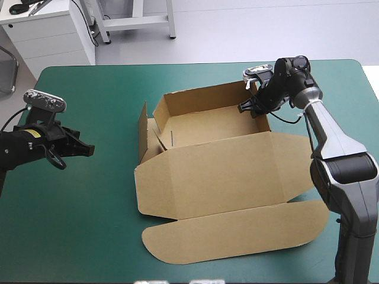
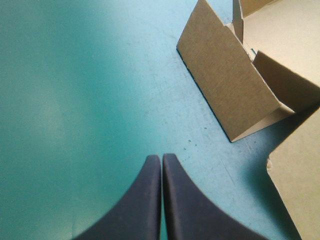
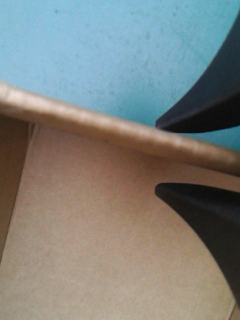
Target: Fold the box
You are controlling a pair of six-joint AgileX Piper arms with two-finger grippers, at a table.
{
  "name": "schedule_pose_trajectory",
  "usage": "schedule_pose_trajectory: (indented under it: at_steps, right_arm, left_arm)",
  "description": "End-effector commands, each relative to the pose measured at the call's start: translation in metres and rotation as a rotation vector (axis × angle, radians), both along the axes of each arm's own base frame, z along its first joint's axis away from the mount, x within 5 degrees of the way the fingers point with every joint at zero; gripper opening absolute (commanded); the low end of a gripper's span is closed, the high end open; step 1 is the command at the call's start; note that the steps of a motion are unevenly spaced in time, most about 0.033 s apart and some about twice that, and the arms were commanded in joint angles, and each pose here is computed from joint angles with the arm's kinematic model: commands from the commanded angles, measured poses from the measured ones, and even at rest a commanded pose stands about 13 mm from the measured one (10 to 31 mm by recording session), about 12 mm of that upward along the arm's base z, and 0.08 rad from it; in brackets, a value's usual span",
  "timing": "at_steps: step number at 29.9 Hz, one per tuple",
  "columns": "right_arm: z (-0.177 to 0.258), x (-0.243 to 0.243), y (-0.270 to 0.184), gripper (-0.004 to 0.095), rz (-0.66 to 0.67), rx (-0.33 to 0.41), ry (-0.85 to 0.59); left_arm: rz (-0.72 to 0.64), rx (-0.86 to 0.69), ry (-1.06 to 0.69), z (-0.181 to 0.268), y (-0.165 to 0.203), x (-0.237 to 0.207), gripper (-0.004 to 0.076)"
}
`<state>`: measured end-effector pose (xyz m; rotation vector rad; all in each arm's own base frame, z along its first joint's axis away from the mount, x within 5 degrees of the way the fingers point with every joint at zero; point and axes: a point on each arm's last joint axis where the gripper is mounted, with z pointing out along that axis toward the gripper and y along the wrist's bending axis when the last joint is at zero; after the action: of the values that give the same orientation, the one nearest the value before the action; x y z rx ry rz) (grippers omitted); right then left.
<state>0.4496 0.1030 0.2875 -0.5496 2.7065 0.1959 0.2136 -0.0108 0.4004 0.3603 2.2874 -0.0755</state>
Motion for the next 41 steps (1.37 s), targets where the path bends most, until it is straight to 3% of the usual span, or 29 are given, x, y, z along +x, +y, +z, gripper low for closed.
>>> schedule_pose_trajectory:
  at_steps: [1, 4, 6, 10, 18, 34, 37, 41]
  right_arm:
    - [0.042, -0.010, -0.005, 0.0533, 0.019, -0.004, -0.116]
    - [0.046, -0.013, -0.006, 0.0847, 0.017, -0.007, -0.121]
    - [0.051, -0.015, -0.008, 0.0935, 0.006, -0.017, -0.132]
    - [0.072, -0.022, -0.013, 0.0914, -0.017, -0.041, -0.166]
    - [0.105, -0.033, -0.014, 0.0913, -0.029, -0.008, -0.252]
    - [0.044, 0.001, -0.005, 0.0912, -0.026, 0.002, -0.132]
    - [0.035, 0.006, -0.004, 0.0863, -0.044, 0.001, -0.115]
    - [0.033, 0.008, -0.005, 0.0725, -0.047, -0.005, -0.119]
  left_arm:
    - [0.006, -0.031, -0.091, 0.016, -0.002, -0.004, -0.0008]
    - [0.006, -0.031, -0.091, 0.016, -0.002, -0.004, -0.0008]
    - [0.006, -0.031, -0.091, 0.016, -0.002, -0.004, -0.0008]
    - [0.006, -0.031, -0.091, 0.016, -0.002, -0.004, -0.0008]
    - [0.006, -0.031, -0.091, 0.016, -0.002, -0.004, -0.0008]
    - [-0.004, -0.020, -0.093, 0.016, -0.002, -0.004, -0.0008]
    - [-0.004, -0.020, -0.091, 0.016, -0.002, -0.004, -0.0008]
    - [-0.004, -0.020, -0.091, 0.016, -0.002, -0.004, -0.0008]
